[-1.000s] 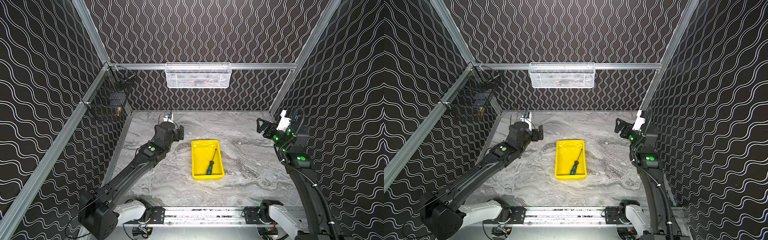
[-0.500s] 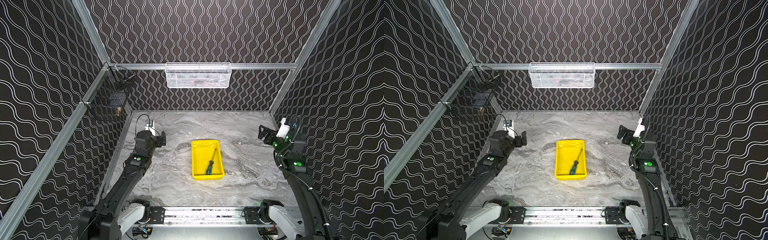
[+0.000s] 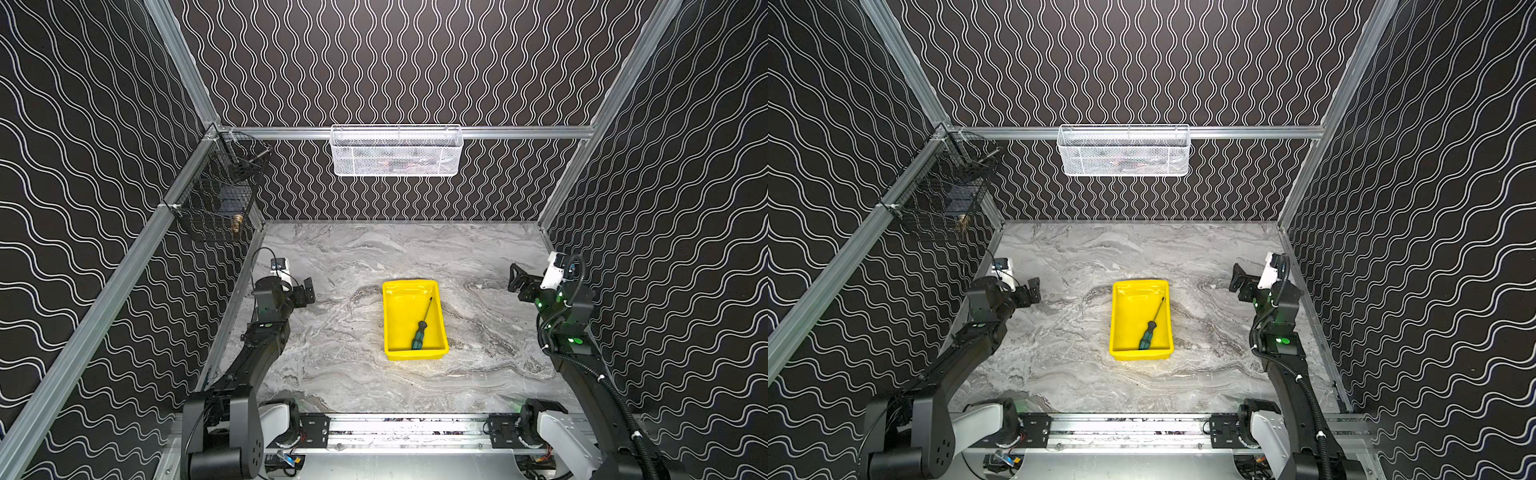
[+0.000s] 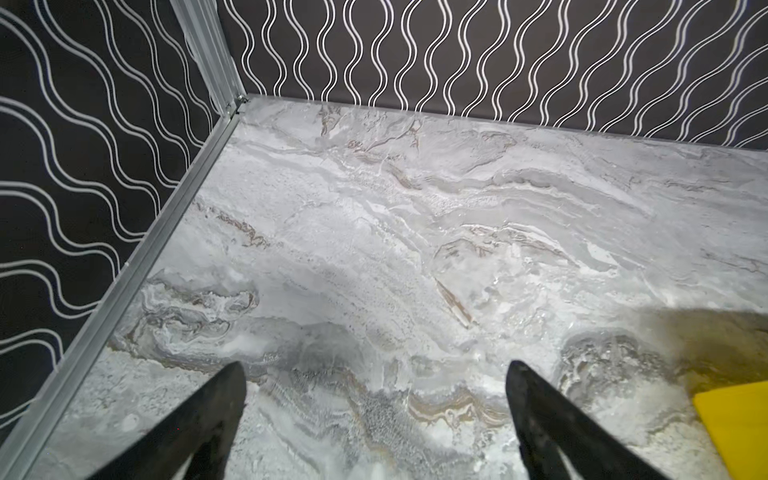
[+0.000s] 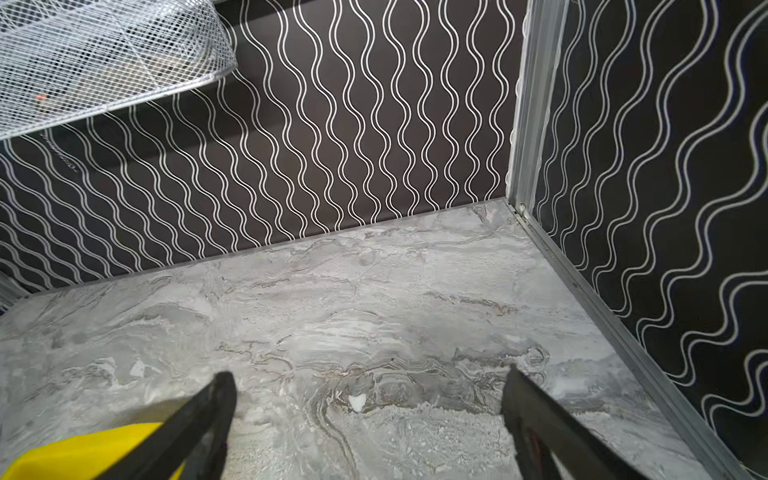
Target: Put the screwdriver in the bin
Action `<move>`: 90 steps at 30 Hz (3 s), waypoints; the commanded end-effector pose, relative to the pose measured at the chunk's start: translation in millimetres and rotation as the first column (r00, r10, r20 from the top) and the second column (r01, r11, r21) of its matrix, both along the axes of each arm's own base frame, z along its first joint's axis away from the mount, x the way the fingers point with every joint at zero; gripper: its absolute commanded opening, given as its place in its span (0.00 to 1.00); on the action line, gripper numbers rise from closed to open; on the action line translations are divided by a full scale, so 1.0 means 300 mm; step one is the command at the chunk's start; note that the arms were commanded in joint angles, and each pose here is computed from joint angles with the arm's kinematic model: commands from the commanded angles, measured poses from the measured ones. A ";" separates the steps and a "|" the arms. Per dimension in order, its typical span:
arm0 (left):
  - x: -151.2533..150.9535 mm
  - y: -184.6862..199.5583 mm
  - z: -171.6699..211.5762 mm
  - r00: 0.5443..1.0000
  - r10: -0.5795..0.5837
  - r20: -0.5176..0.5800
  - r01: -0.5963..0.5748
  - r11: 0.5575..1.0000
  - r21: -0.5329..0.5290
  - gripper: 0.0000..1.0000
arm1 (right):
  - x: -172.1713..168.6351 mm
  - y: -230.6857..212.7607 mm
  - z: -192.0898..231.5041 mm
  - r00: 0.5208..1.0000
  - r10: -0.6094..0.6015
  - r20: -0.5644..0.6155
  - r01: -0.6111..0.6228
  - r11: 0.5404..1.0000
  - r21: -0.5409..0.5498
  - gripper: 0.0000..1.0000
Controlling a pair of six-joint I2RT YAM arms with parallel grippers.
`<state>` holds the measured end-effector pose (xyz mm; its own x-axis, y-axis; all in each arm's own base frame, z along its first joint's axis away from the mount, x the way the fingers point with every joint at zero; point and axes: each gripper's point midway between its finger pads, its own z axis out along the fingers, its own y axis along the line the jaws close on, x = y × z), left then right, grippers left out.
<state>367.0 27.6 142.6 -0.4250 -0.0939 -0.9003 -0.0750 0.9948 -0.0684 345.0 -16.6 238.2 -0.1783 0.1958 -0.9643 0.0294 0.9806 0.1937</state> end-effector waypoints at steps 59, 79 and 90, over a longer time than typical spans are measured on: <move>0.114 -0.124 -0.237 0.992 -0.107 0.065 0.094 0.979 0.181 0.99 | 0.121 -0.020 -0.404 1.000 0.007 0.006 -0.007 0.996 -0.094 1.00; 0.110 -0.137 -0.225 0.988 -0.132 0.084 0.115 0.976 0.183 0.99 | 0.093 0.040 -0.384 0.993 0.109 0.048 -0.103 0.987 -0.124 1.00; 0.110 -0.137 -0.227 0.988 -0.133 0.083 0.116 0.976 0.184 0.99 | 0.075 0.021 -0.375 0.994 0.071 0.077 -0.062 0.992 -0.111 1.00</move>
